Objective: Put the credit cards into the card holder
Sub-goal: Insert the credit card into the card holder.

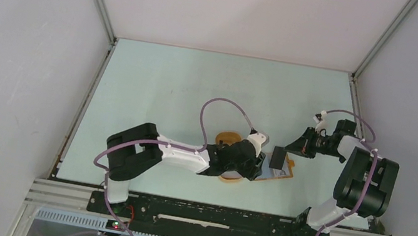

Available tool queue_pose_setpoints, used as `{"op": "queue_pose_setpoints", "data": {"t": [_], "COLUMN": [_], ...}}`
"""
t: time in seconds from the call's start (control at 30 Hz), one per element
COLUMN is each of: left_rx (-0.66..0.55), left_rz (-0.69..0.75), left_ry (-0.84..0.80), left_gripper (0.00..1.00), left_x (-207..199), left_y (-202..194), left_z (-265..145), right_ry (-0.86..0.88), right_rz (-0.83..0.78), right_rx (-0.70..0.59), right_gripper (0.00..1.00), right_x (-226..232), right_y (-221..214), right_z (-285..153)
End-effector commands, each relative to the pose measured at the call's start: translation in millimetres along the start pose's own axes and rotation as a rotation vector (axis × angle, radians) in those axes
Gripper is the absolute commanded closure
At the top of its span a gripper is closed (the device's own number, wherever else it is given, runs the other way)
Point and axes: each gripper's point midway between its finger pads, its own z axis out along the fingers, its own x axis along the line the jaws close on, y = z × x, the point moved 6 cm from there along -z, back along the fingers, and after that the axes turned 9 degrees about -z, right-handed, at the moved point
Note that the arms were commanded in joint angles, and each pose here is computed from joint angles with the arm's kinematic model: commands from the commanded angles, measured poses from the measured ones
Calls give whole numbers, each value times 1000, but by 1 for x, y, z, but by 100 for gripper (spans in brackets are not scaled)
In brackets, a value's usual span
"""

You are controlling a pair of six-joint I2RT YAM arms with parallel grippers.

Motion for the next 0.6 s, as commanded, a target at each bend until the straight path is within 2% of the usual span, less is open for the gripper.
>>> {"op": "queue_pose_setpoints", "data": {"t": [0.0, 0.37, 0.57], "left_rx": [18, -7, -11], "left_rz": [21, -8, -17], "left_ry": [150, 203, 116], "left_gripper": [50, 47, 45], "left_x": [22, 45, 32], "left_y": [0, 11, 18], "left_z": [0, -18, -24], "right_ry": [7, -18, 59], "right_rz": [-38, -44, -5], "right_rx": [4, 5, 43], "right_gripper": [100, 100, 100], "right_x": [2, 1, 5], "right_y": [9, 10, 4], "right_z": [0, 0, 9]}}
